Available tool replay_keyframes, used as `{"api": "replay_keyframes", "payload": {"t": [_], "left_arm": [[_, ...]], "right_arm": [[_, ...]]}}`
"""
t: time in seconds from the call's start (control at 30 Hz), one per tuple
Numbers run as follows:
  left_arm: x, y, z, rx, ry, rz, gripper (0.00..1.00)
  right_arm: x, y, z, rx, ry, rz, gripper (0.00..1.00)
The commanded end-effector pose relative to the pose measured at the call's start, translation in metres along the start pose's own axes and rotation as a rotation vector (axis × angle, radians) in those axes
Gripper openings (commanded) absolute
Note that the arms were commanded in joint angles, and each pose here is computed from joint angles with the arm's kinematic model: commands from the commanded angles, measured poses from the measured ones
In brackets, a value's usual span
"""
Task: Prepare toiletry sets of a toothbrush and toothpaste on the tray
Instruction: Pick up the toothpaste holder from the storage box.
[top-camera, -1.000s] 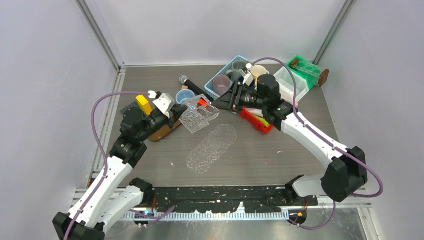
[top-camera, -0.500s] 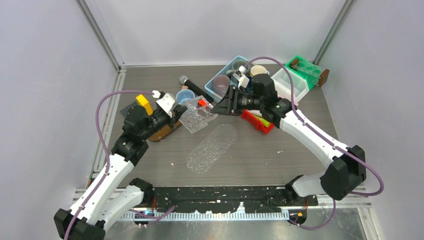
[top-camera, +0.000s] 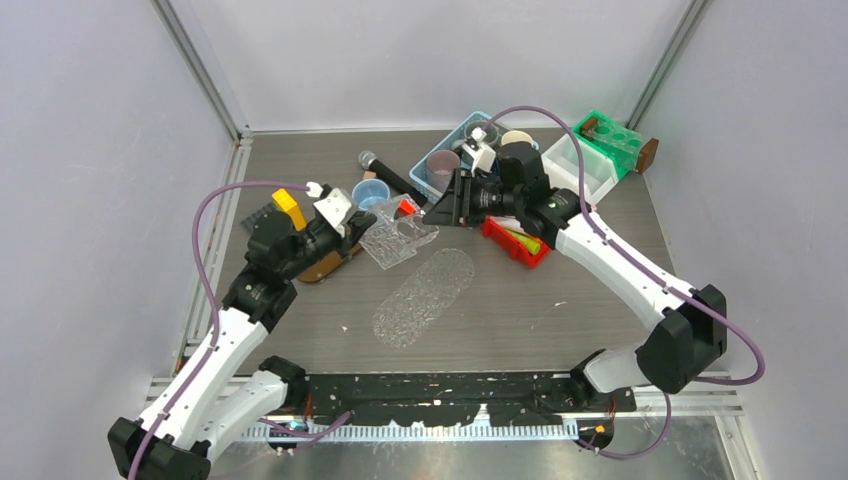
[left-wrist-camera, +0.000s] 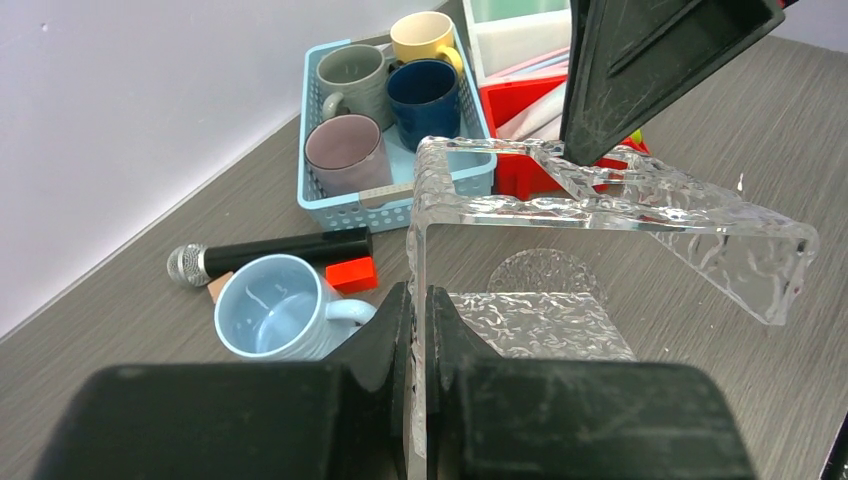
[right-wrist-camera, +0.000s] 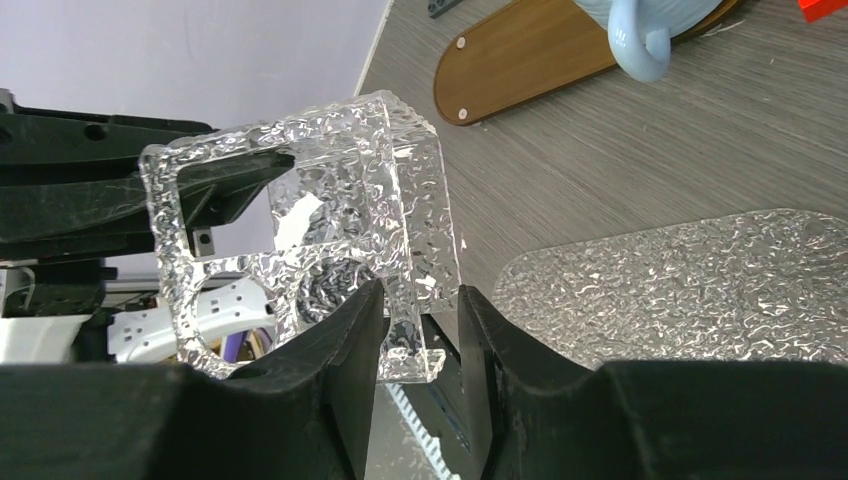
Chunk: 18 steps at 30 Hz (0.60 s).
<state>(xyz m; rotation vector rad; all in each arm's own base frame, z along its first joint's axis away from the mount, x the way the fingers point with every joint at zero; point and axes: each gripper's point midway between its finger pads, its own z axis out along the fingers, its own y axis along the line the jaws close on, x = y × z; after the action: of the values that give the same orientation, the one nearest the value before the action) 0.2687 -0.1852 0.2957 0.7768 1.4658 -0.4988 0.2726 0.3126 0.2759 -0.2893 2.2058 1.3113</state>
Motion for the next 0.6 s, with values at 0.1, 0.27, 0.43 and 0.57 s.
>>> {"api": "replay_keyframes", "payload": {"t": [0.1, 0.27, 0.43, 0.57], "left_arm": [[-0.038, -0.001, -0.003, 0.018, -0.101, 0.054, 0.0], [-0.038, -0.001, -0.003, 0.016, -0.099, 0.055, 0.0], [-0.035, 0.002, -0.006, 0.0, -0.067, 0.055, 0.1], [-0.037, 0.009, -0.014, -0.052, -0.046, 0.054, 0.29]], "right_arm": [[0.001, 0.008, 0.008, 0.033, 0.022, -0.102, 0.38], [0.008, 0.002, 0.014, 0.074, 0.049, -0.134, 0.27], [0.004, -0.002, 0.016, 0.137, 0.069, -0.21, 0.05], [-0.004, -0.005, 0.017, 0.165, 0.063, -0.259, 0.01]]}}
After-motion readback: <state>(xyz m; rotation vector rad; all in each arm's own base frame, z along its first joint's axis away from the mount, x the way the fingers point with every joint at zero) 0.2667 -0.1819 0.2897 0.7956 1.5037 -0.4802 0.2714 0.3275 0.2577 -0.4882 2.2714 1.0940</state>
